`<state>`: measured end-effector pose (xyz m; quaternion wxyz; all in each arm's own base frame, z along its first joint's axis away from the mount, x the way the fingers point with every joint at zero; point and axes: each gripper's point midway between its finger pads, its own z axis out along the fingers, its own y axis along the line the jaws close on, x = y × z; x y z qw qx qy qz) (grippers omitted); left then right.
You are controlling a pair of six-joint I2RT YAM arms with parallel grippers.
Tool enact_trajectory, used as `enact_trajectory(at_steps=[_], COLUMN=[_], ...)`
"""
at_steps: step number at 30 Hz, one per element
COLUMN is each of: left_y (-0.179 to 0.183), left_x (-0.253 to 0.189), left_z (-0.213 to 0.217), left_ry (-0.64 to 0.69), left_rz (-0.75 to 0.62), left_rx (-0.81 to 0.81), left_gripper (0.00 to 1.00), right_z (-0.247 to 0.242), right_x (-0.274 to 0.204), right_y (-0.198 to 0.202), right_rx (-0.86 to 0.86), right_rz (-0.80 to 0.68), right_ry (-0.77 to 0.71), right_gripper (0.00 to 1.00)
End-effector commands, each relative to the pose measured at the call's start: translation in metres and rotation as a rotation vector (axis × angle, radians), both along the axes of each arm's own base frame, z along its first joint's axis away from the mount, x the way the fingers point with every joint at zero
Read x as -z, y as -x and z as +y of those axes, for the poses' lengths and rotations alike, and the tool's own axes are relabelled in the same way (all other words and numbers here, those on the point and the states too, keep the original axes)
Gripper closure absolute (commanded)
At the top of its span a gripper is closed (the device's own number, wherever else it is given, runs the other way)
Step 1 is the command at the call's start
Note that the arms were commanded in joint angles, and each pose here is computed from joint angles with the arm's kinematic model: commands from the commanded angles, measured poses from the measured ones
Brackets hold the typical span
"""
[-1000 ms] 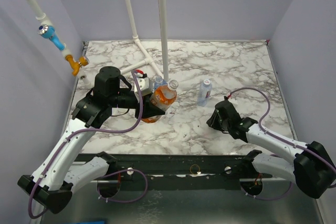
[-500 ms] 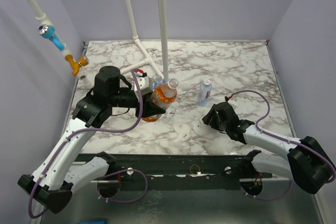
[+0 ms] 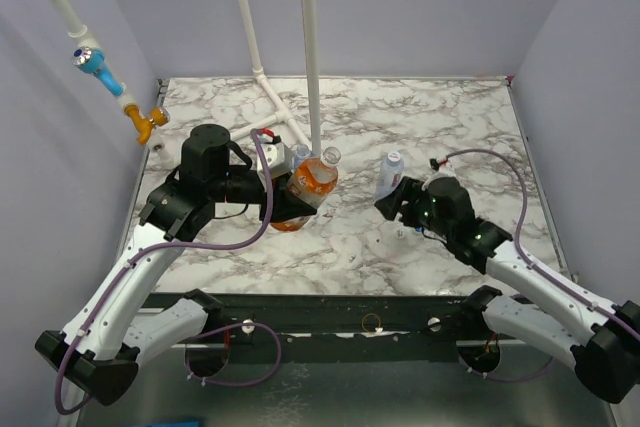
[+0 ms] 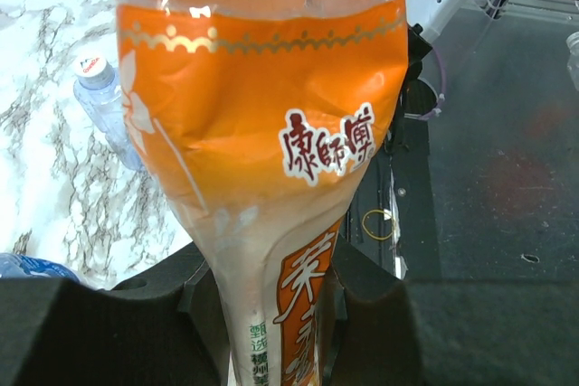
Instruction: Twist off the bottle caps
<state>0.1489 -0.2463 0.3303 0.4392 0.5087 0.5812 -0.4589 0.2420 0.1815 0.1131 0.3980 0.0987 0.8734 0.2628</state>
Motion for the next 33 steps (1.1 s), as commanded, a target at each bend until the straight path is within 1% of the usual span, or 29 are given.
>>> enact_trajectory(at_steps=[1, 2, 4, 5, 7, 8, 11, 14, 17, 23, 29, 33], left_y=[-0.001, -0.001, -0.001, -0.001, -0.001, -0.001, 0.001, 0.002, 0.002, 0.001, -0.005, -0.012], left_x=[-0.011, -0.012, -0.011, -0.011, -0.012, -0.013, -0.015, -0.015, -0.013, -0.010, -0.006, 0.000], left_z=[-0.001, -0.002, -0.002, -0.002, -0.003, -0.003, -0.003, -0.003, -0.003, -0.003, -0.005, -0.007], left_ry=[0.026, 0.027, 0.027, 0.029, 0.032, 0.035, 0.041, 0.044, 0.043, 0.040, 0.036, 0.029], left_rz=[-0.020, -0.020, -0.013, -0.014, -0.011, -0.010, -0.003, 0.003, 0.010, 0.017, 0.019, 0.033], left_rx=[-0.001, -0.001, -0.002, 0.000, 0.001, 0.002, 0.003, 0.004, 0.006, 0.003, -0.013, -0.037], left_gripper=[1.00, 1.00, 1.00, 1.00, 1.00, 1.00, 1.00, 1.00, 1.00, 1.00, 1.00, 1.00], right_z=[0.040, 0.048, 0.066, 0.073, 0.083, 0.086, 0.090, 0.097, 0.107, 0.127, 0.139, 0.152], right_x=[-0.113, -0.134, -0.185, -0.209, -0.249, -0.268, -0.314, -0.343, -0.358, -0.361, -0.356, -0.348], right_y=[0.003, 0.008, 0.024, 0.034, 0.049, 0.056, 0.064, 0.070, 0.074, 0.068, 0.074, 0.078], right_rx=[-0.308, -0.376, -0.546, -0.625, -0.737, -0.778, -0.829, -0.877, -0.954, -1.047, -1.105, -1.131], right_rz=[-0.292, -0.345, -0.462, -0.512, -0.601, -0.651, -0.790, -0.888, -0.942, -0.931, -0.917, -0.900], right_ry=[-0.090, -0.108, -0.153, -0.184, -0.235, -0.260, -0.324, -0.387, -0.455, -0.538, -0.571, -0.565], right_gripper=[0.25, 0.22, 0.12, 0.09, 0.02, 0.00, 0.00, 0.00, 0.00, 0.00, 0.01, 0.04])
